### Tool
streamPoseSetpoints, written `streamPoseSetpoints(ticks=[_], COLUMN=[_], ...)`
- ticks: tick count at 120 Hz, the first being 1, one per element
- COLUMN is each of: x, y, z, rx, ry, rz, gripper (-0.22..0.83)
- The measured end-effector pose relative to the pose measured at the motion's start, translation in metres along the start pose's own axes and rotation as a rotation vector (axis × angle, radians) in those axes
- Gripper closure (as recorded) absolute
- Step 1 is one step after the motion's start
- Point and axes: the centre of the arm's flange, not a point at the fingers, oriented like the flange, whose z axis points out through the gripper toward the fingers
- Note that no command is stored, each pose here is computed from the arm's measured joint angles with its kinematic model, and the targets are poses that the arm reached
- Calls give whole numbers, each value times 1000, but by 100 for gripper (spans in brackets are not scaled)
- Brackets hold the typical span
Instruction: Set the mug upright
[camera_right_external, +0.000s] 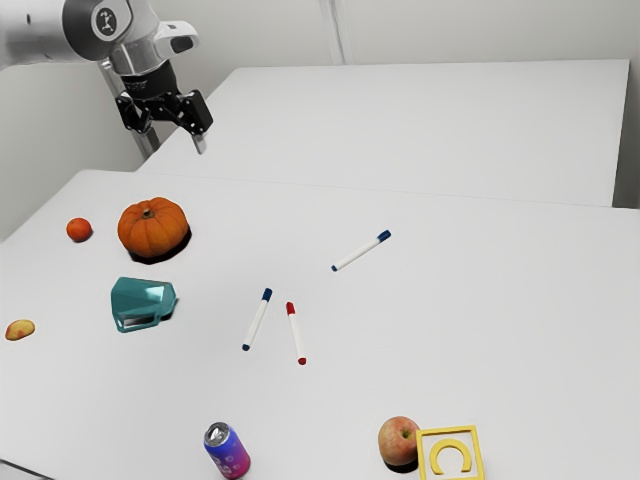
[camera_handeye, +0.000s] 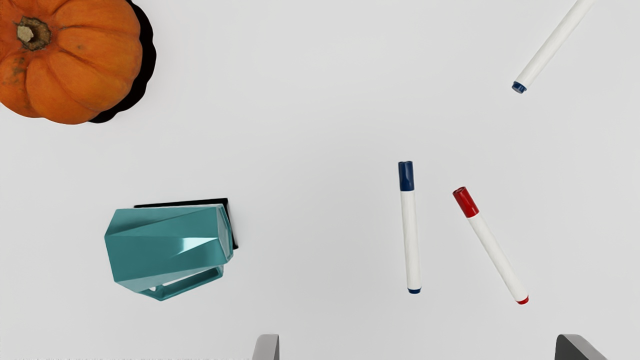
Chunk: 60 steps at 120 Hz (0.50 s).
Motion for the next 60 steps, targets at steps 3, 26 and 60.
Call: streamPoseSetpoints(ticks=[3, 26, 60], x=[0, -1, -14], y=[2, 12, -40], z=[0, 5, 49], rx=[1, 8, -127], ry=[0, -14, -115], rz=[3, 19, -100], gripper=[0, 0, 0])
